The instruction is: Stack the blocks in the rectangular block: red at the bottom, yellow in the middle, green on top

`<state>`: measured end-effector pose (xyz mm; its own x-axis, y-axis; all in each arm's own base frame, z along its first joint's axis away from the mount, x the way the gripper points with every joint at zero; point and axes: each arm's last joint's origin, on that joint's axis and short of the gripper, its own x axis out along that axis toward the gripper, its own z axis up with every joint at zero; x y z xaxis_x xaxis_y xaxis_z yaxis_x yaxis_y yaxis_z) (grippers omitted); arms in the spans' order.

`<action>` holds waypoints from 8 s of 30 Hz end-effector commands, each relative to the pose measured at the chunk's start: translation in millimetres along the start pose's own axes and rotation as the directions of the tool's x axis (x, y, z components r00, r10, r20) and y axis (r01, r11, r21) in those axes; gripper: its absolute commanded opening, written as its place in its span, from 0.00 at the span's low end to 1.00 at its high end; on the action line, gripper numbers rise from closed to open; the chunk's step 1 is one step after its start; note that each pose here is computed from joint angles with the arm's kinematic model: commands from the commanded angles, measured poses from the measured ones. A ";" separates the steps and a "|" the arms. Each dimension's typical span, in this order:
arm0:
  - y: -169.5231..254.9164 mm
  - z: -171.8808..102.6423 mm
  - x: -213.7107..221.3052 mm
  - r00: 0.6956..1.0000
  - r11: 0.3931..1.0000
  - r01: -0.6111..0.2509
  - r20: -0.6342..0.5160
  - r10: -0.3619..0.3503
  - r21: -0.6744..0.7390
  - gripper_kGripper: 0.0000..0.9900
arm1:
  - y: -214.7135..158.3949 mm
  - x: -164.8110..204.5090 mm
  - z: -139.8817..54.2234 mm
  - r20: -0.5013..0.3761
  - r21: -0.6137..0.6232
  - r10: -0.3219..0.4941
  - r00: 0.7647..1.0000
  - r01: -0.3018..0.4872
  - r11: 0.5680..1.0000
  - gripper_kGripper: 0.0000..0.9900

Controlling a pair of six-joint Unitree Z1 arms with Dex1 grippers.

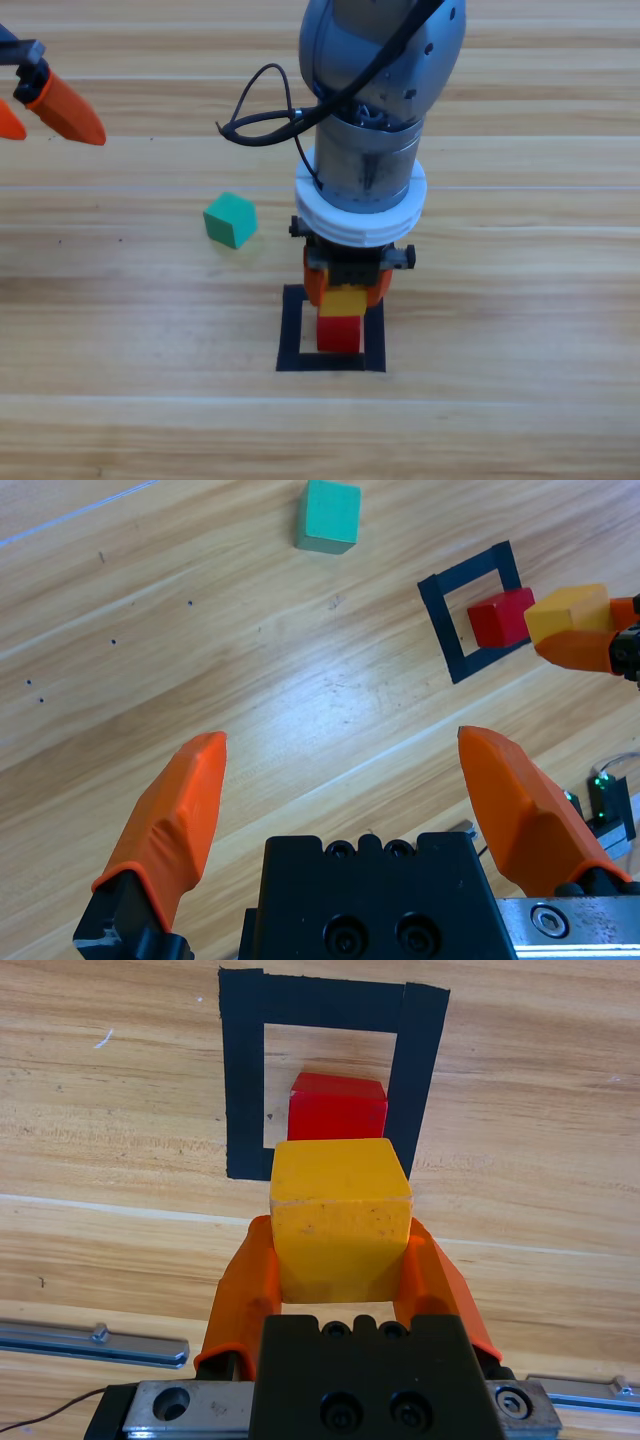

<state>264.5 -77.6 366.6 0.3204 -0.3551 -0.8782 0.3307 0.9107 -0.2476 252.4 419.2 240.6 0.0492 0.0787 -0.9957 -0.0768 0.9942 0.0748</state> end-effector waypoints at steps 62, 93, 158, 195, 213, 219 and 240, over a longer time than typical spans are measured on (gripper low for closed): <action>10.1 -3.4 23.9 1.000 0.999 0.012 -0.015 -0.012 -0.047 1.00 | 17.3 54.1 -2.0 -0.042 0.033 -0.097 0.994 0.098 0.995 0.00; 7.3 11.7 14.0 0.999 0.999 0.009 0.044 -0.007 -0.051 0.99 | -4.5 -83.1 -17.0 0.228 -0.024 0.056 0.972 -0.051 0.998 1.00; -68.9 83.6 261.4 0.891 0.954 -0.290 -0.340 0.300 0.082 0.97 | -198.5 -108.7 -103.8 0.363 -0.607 0.566 0.740 -0.273 0.746 1.00; -49.7 76.8 262.6 0.906 0.954 -0.298 -0.310 0.288 0.017 0.58 | -218.4 -121.3 -121.9 0.381 -0.588 0.562 0.734 -0.277 0.760 1.00; -90.2 104.2 189.8 0.945 0.935 -0.293 -0.212 0.251 -0.201 0.06 | -215.5 -120.2 -119.0 0.380 -0.571 0.559 0.737 -0.288 0.768 1.00; -119.5 112.7 153.2 0.949 0.942 -0.271 -0.220 0.227 -0.198 0.03 | -214.5 -123.3 -118.1 0.384 -0.567 0.564 0.731 -0.295 0.769 1.00; -223.5 55.0 123.9 0.950 0.985 -0.168 -0.263 0.170 0.030 0.00 | -208.0 -138.3 -112.1 0.391 -0.597 0.571 0.722 -0.274 0.754 1.00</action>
<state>300.0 -330.0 323.4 0.1334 -0.0972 -0.9863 0.2614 0.9634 -0.0596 145.5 195.4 350.2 0.3646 0.6702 -0.6465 -0.6683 0.6717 0.3195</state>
